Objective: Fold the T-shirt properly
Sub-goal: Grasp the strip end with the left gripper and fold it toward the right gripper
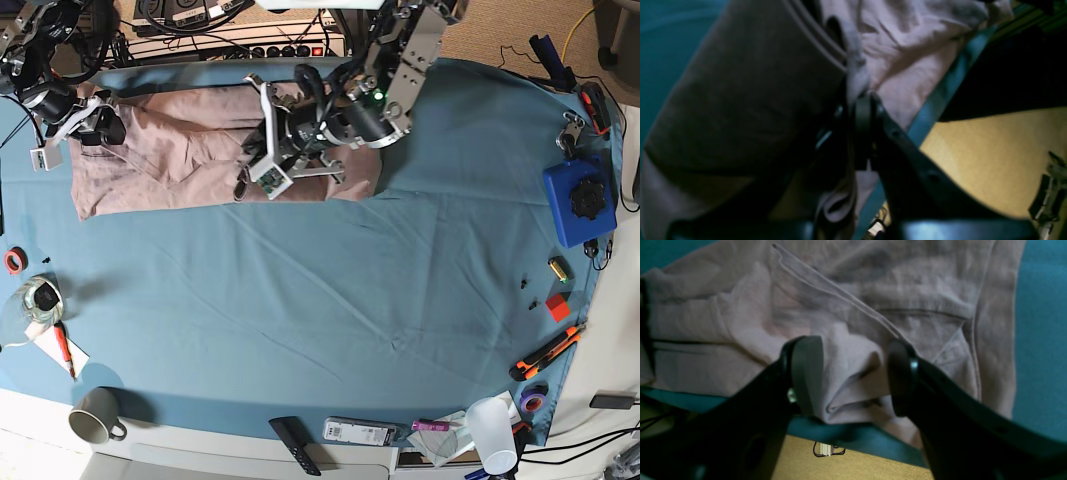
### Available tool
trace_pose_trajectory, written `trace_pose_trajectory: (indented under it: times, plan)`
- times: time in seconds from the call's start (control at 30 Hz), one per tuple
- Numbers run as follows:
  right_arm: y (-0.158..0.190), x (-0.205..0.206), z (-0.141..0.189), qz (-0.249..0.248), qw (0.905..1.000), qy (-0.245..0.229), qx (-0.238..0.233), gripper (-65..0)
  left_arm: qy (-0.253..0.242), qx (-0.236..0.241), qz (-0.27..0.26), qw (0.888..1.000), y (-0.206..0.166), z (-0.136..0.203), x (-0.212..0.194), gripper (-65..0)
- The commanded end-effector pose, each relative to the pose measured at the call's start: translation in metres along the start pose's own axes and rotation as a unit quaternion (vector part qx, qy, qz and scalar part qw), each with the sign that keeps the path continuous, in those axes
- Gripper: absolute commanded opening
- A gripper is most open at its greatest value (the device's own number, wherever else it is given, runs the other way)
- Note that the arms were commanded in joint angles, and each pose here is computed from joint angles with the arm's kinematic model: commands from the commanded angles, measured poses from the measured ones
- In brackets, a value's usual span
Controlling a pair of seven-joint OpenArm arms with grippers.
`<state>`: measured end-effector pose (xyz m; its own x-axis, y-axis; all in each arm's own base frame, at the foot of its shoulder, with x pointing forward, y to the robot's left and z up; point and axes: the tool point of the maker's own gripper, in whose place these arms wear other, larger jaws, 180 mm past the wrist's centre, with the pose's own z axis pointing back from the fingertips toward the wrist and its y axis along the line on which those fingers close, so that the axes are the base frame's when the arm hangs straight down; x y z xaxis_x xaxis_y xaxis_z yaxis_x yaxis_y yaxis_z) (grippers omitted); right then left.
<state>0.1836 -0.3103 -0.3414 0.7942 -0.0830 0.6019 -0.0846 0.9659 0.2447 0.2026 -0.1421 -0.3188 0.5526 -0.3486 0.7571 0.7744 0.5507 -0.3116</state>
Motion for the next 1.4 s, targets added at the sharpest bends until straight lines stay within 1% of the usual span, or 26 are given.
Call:
trace_pose_trajectory:
  times: [0.0, 0.17, 0.3, 0.37, 0.4, 0.43, 0.47, 0.5, 0.53, 0.57, 0.67, 0.8, 0.87, 0.97, 1.03, 1.07, 1.13, 1.23, 1.27, 1.37]
  plan:
    - [-0.001, 0.014, 0.005, 0.011, 0.9997, -0.022, -0.002, -34.0, -0.029, -0.009, -0.004, 1.000, -0.005, 0.001, 0.017, -65.0]
    - [-0.001, 0.016, 0.005, 0.011, 0.9995, -0.029, -0.001, -34.0, -0.031, -0.008, -0.007, 0.999, -0.003, 0.000, 0.020, -65.0]
    - [-0.001, 0.017, 0.005, 0.011, 0.9995, -0.030, -0.001, -34.0, -0.054, -0.003, -0.001, 0.999, -0.001, 0.001, 0.029, -65.0]
    - [-0.001, 0.017, 0.005, 0.011, 0.9995, -0.030, -0.001, -34.0, -0.054, -0.015, -0.019, 0.998, -0.005, 0.001, 0.029, -65.0]
    - [-0.001, 0.016, 0.005, 0.011, 0.9995, -0.030, -0.002, -34.0, -0.052, -0.024, -0.034, 0.998, -0.009, 0.001, 0.028, -59.5]
    - [-0.001, 0.017, 0.005, 0.011, 0.9995, -0.030, -0.001, -34.0, -0.053, -0.034, -0.039, 0.997, -0.013, 0.001, 0.028, -51.0]
    - [-0.001, 0.017, 0.005, 0.011, 0.9995, -0.030, -0.002, -34.0, -0.058, -0.044, -0.033, 0.997, -0.016, 0.002, 0.030, -43.0]
    - [-0.001, 0.017, 0.005, 0.011, 0.9995, -0.030, -0.002, -34.0, -0.062, -0.055, -0.027, 0.996, -0.020, 0.002, 0.031, -36.4]
    - [-0.001, 0.017, 0.005, 0.011, 0.9995, -0.030, -0.002, -34.0, -0.067, -0.067, -0.020, 0.995, -0.024, 0.003, 0.033, -32.1]
    - [-0.001, 0.017, 0.005, 0.011, 0.9995, -0.030, -0.002, -34.0, -0.071, -0.078, -0.013, 0.994, -0.028, 0.004, 0.035, -30.4]
    - [-0.001, 0.017, 0.005, 0.011, 0.9995, -0.030, -0.002, -34.0, -0.073, -0.092, -0.009, 0.993, -0.034, 0.008, 0.037, -30.4]
    - [-0.001, 0.018, 0.006, 0.011, 0.9994, -0.032, -0.002, -34.0, -0.080, -0.083, -0.017, 0.993, -0.032, 0.013, 0.043, -30.8]
    - [-0.001, 0.018, 0.006, 0.011, 0.9994, -0.034, -0.002, -34.0, -0.073, -0.054, -0.007, 0.996, -0.022, 0.012, 0.041, -33.5]
    - [-0.002, 0.021, 0.007, 0.013, 0.9992, -0.038, -0.002, -34.0, -0.042, 0.008, 0.004, 0.999, 0.000, 0.010, 0.031, -40.6]
    - [-0.001, 0.029, 0.012, 0.006, 0.9980, -0.063, 0.006, -34.0, -0.013, 0.038, 0.003, 0.999, 0.011, 0.011, 0.021, -43.7]
    - [-0.001, 0.036, 0.017, 0.000, 0.9966, -0.081, 0.012, -34.1, -0.003, 0.044, 0.001, 0.999, 0.013, 0.012, 0.018, -44.1]
    - [-0.007, 0.046, 0.029, -0.010, 0.9936, -0.112, 0.007, -34.1, 0.002, 0.047, -0.001, 0.999, 0.013, 0.014, 0.017, -44.1]
    - [-0.024, 0.056, 0.046, -0.019, 0.9894, -0.142, -0.024, -34.1, -0.007, 0.039, 0.003, 0.999, 0.008, 0.017, 0.019, -44.1]
    - [-0.028, 0.057, 0.051, -0.019, 0.9887, -0.145, -0.031, -34.1, -0.011, 0.037, 0.004, 0.999, 0.006, 0.019, 0.021, -44.1]
    - [-0.035, 0.059, 0.056, -0.007, 0.9903, -0.132, -0.044, -34.0, -0.022, 0.024, 0.001, 0.999, -0.004, 0.025, 0.022, -44.1]
